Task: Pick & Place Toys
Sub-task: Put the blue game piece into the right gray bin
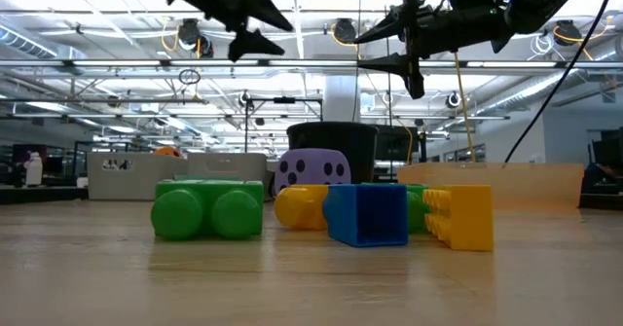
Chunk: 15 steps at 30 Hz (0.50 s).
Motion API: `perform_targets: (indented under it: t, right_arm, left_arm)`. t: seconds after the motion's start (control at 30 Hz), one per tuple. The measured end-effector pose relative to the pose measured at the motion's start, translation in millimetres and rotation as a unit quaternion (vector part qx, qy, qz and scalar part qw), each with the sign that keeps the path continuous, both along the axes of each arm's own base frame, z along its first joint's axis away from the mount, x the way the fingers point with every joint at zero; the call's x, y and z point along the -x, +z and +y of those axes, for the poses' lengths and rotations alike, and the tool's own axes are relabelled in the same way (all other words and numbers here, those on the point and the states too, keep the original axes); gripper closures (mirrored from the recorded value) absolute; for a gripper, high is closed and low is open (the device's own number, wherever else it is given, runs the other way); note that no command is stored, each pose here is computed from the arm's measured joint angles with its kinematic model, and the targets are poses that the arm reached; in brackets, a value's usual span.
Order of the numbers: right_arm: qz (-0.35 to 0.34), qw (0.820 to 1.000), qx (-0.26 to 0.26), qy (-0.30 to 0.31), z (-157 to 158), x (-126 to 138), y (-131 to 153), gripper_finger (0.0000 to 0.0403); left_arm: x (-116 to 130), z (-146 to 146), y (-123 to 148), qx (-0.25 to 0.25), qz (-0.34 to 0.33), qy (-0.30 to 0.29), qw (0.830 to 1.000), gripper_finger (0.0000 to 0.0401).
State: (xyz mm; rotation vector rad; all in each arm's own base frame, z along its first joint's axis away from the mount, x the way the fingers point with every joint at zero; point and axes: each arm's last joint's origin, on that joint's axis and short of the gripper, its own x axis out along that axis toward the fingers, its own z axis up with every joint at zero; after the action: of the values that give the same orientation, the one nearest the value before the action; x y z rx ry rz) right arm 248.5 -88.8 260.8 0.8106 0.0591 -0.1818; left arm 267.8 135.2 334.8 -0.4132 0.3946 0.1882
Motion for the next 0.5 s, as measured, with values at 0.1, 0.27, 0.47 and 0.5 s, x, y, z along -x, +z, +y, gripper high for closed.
perform_targets:
  t: [0.1,0.27,0.47,0.5]
  right_arm:
    - [0.001,1.0,0.004,-0.026,-1.4,0.2,0.0,0.0234]
    - [-0.001,0.997,-0.012,-0.079,-4.2,0.9,0.0,0.0234]
    - [-0.06,0.996,-0.025,-0.066,6.2,-5.7,8.9,0.0234]
    - [-0.076,0.995,-0.022,-0.058,9.8,-7.7,11.3,0.0234]
  left_arm:
    - [13.6,-28.0,-19.1,0.018,-0.024,-0.016,0.999,0.0132]
    - [38.4,-65.5,-60.5,0.071,0.007,-0.021,0.997,0.0132]
    - [54.7,-104.7,-82.5,0.096,0.026,-0.03,0.995,0.0132]
    - [56.0,-110.0,-83.1,0.095,0.026,-0.032,0.995,0.0132]
